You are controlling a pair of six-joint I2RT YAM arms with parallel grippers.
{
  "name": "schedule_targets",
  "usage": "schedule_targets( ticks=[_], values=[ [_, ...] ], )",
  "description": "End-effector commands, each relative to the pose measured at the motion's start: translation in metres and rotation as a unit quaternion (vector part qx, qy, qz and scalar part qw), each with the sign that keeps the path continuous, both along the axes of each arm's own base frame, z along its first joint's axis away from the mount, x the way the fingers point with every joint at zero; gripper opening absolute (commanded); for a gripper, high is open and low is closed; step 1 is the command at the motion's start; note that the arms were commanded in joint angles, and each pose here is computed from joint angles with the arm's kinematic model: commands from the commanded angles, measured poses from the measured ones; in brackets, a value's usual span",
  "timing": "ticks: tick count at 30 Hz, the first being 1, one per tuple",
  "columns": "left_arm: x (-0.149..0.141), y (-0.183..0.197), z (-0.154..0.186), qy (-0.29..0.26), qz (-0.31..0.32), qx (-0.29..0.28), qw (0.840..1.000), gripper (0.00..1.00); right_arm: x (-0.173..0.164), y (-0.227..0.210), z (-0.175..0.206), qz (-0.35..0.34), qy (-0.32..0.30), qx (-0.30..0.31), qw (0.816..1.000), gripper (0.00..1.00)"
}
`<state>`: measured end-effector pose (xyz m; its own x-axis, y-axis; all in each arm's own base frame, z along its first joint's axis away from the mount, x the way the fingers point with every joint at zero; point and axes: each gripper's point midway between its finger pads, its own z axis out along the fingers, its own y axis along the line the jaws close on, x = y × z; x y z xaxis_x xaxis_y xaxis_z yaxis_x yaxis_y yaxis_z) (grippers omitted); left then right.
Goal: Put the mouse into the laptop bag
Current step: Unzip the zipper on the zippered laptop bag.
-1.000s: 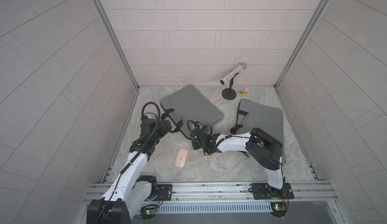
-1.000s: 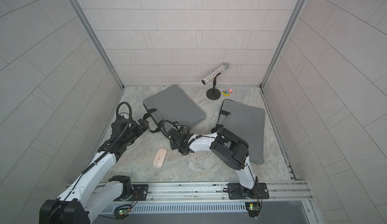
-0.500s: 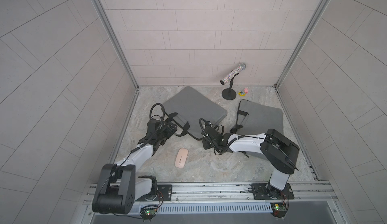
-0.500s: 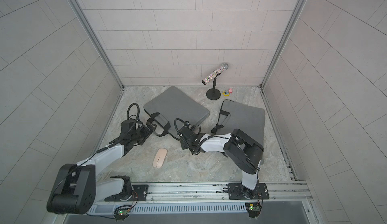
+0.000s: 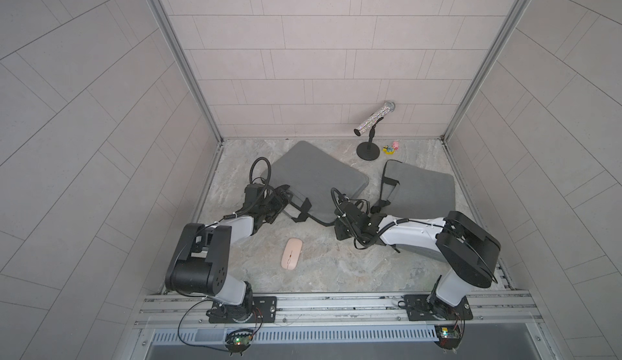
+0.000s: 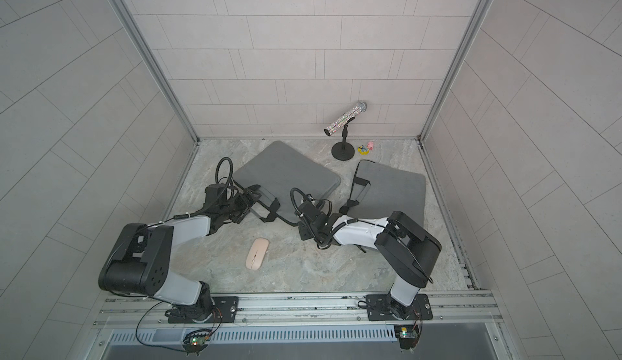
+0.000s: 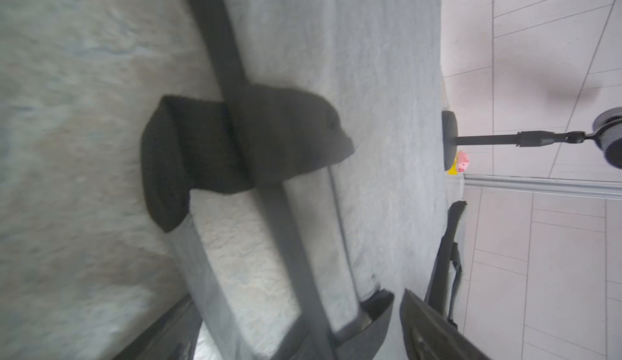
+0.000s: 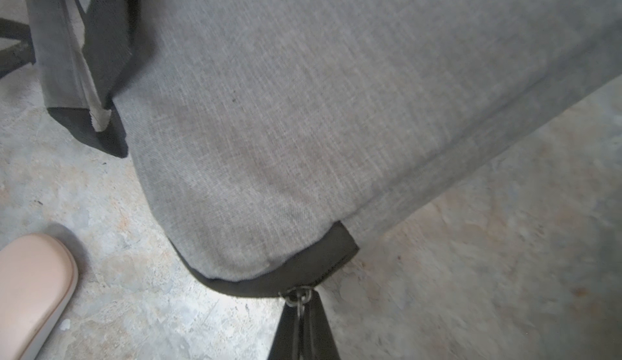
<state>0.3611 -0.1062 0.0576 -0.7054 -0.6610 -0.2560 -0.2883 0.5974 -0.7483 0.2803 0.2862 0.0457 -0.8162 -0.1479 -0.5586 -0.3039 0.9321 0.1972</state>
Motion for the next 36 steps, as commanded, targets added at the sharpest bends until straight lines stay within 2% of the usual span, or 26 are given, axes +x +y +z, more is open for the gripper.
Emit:
schedule_targets(
  ticks=[1,4,7,9,11,13,19,23,27,32,36],
  values=[
    [0.012,-0.02,0.012,-0.026,-0.004,-0.001,1.0,0.97,-0.006,-0.003,0.011,0.014,-0.003,-0.004,1.0,0.0],
    [0.014,-0.047,-0.001,-0.015,-0.038,0.024,0.999,0.96,-0.008,-0.004,0.013,0.018,-0.003,0.0,1.0,0.0],
    [0.016,-0.058,-0.019,-0.001,-0.057,0.034,0.998,0.86,-0.011,-0.001,0.011,0.02,0.003,0.011,1.0,0.0],
    [0.017,-0.06,-0.03,0.01,-0.061,0.035,0.997,0.7,-0.013,0.0,0.01,0.02,0.006,0.017,1.0,0.0],
    [0.019,-0.063,-0.033,0.013,-0.069,0.035,0.997,0.43,-0.016,0.001,0.01,0.02,0.009,0.021,1.0,0.0],
    [0.019,-0.064,-0.033,0.013,-0.07,0.034,0.997,0.25,-0.021,0.006,0.008,0.027,0.014,0.025,0.999,0.0],
    [0.015,-0.066,-0.025,0.004,-0.071,0.058,0.996,0.0,-0.051,0.045,0.011,0.075,0.027,0.05,0.996,0.0],
    [0.012,-0.069,-0.021,0.0,-0.074,0.082,0.994,0.0,-0.065,0.079,0.019,0.104,0.037,0.089,0.99,0.0],
    [0.01,-0.063,-0.017,-0.002,-0.065,0.102,0.993,0.0,-0.069,0.091,0.018,0.104,0.047,0.085,0.99,0.0],
    [0.002,-0.049,-0.012,-0.012,-0.033,0.109,0.993,0.0,-0.055,0.101,0.011,0.081,0.053,0.081,0.992,0.0],
    [-0.015,-0.022,0.001,-0.03,0.022,0.129,0.991,0.0,-0.03,0.078,-0.008,0.024,0.067,0.069,0.995,0.0]
  ],
)
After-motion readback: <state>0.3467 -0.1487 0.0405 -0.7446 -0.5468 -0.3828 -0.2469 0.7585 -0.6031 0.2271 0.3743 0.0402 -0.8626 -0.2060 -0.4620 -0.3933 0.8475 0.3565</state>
